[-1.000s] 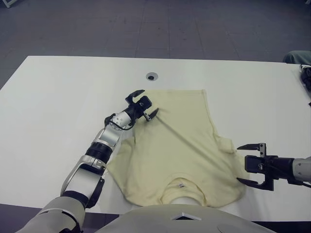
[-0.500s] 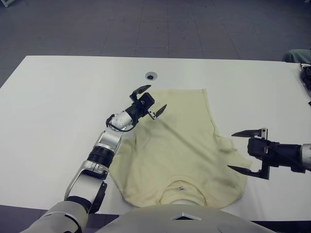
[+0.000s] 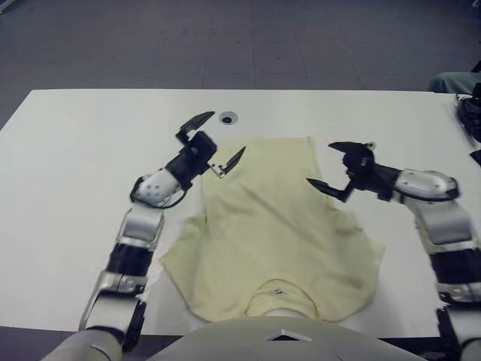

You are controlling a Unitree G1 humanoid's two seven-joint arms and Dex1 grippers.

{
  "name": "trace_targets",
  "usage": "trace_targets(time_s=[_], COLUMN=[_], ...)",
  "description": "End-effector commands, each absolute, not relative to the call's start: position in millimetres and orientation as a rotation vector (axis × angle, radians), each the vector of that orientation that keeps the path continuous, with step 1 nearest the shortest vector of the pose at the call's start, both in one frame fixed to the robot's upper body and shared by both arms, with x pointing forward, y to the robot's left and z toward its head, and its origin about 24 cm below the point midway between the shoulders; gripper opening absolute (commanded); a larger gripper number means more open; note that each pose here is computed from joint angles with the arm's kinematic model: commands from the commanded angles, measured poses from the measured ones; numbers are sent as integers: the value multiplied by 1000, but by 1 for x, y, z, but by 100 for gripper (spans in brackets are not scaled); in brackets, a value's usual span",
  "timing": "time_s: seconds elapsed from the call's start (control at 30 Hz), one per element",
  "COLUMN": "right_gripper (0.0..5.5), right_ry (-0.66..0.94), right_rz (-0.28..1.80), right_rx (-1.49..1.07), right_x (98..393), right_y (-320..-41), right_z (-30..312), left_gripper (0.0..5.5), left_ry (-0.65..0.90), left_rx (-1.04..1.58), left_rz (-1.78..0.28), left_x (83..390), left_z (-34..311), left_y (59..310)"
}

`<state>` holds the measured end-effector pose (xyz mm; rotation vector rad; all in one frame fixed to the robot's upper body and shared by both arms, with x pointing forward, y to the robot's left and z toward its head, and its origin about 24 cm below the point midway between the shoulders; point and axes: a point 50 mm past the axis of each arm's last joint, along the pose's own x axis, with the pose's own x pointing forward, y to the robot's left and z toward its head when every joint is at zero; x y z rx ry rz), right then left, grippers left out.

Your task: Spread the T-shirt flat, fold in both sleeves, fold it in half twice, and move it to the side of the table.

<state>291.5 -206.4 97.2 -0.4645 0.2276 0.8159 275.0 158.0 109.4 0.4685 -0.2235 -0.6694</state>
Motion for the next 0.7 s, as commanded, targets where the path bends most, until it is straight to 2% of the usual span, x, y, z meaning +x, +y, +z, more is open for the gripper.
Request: trace_targets(time_s=[0.03,0.17,0.3,0.5,0.7], right_gripper=[538,538,538,538,538], right_ry=[208,241,275,278,284], right_rz=[755,664,572,565,603], right_rx=[-406,-453,-569,-630,-655], right_x=[318,332,335,337,332], right_y=[-184,-177,-185,-187,-187], right_z=[76,50,30,23,16], left_gripper=[540,540,540,540,540], left_ry=[-205,-143,-30,215,370], left_rx=[501,583,632,638,726], left_rz=[-668,-731,-758,-736,-708], left_x=[247,222,204,206,203], left_z=[118,120,108,56,22], left_y=[182,197,209,224,233])
